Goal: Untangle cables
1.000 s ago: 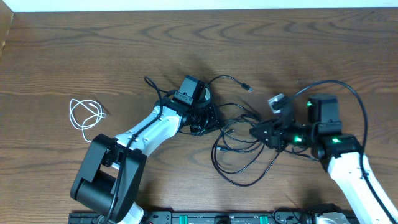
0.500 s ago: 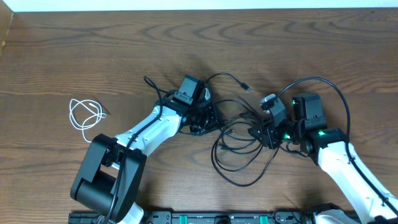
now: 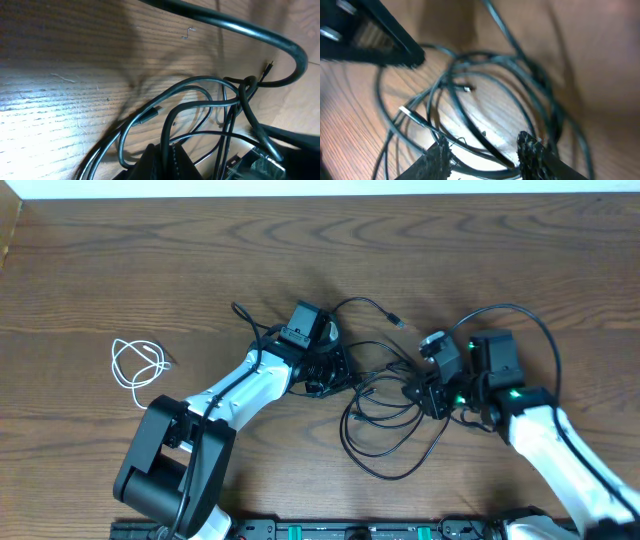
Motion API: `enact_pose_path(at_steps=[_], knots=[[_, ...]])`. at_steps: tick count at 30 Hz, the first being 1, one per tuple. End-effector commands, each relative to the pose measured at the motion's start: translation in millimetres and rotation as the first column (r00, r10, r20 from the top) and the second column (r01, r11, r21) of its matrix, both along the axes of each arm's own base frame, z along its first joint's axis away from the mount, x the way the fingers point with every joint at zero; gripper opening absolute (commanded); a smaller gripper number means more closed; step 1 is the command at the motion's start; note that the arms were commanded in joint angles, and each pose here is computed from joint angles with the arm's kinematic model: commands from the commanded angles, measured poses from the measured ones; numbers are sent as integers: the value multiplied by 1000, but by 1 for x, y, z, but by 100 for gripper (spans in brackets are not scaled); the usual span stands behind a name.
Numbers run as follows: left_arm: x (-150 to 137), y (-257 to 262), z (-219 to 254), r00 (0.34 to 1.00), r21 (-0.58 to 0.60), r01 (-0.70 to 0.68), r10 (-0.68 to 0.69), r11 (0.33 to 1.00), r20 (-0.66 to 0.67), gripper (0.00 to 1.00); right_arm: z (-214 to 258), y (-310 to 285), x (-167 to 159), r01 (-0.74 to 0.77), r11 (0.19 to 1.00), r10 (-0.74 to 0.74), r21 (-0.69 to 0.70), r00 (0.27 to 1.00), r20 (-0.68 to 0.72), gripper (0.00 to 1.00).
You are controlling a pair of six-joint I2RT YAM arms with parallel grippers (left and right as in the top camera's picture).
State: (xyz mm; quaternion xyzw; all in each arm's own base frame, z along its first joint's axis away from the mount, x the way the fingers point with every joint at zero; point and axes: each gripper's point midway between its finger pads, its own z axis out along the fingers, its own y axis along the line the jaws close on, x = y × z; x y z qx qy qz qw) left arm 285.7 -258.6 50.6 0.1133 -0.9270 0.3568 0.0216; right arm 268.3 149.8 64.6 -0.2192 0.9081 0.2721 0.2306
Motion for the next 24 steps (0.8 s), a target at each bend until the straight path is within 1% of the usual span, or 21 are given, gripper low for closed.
enact_pose_path(at_steps=[1,2,3,4,5,7,8,9,12,14,17,21,22,24], knots=[[1,2,-3,1000,15,-1,1,1000,10,8,-7,22,-13,-79,988,89,136,993,-74,36],[1,2,-3,1000,15,-1,1,1000,10,8,-3,32,-19,-111,972,132,209,987,-92,29],[1,2,-3,1000,15,6,-6,1000,16,8,12,51,-33,-173,909,234,380,965,-119,9],[1,3,-3,999,17,17,-18,1000,27,8,19,56,-38,-194,875,273,444,954,-120,2],[1,2,-3,998,18,37,-37,999,43,8,27,60,-41,-211,843,303,495,946,-113,2],[1,2,-3,989,26,103,-105,994,100,8,52,66,-48,-259,743,373,617,926,-62,2],[0,1,-3,982,32,138,-141,990,128,8,68,66,-50,-291,676,407,677,913,-14,2],[-1,0,-3,965,42,194,-198,980,172,8,93,62,-52,-339,569,445,749,893,65,1],[-5,-4,-3,938,57,262,-268,963,220,8,105,50,-31,-263,576,400,774,916,14,1],[-6,-6,-3,924,64,291,-298,955,241,7,112,40,-17,-258,585,360,769,932,39,2],[-7,-6,-3,900,78,330,-338,941,274,8,123,21,5,-273,603,287,750,951,115,2],[-6,-3,-5,862,117,379,-396,918,317,7,146,-12,32,-234,635,172,737,972,160,2],[-6,-2,-6,856,131,384,-405,914,321,8,153,-21,38,-221,641,144,735,975,168,1],[-2,9,-14,863,199,355,-402,914,306,8,171,-41,47,-182,653,77,736,982,174,2]])
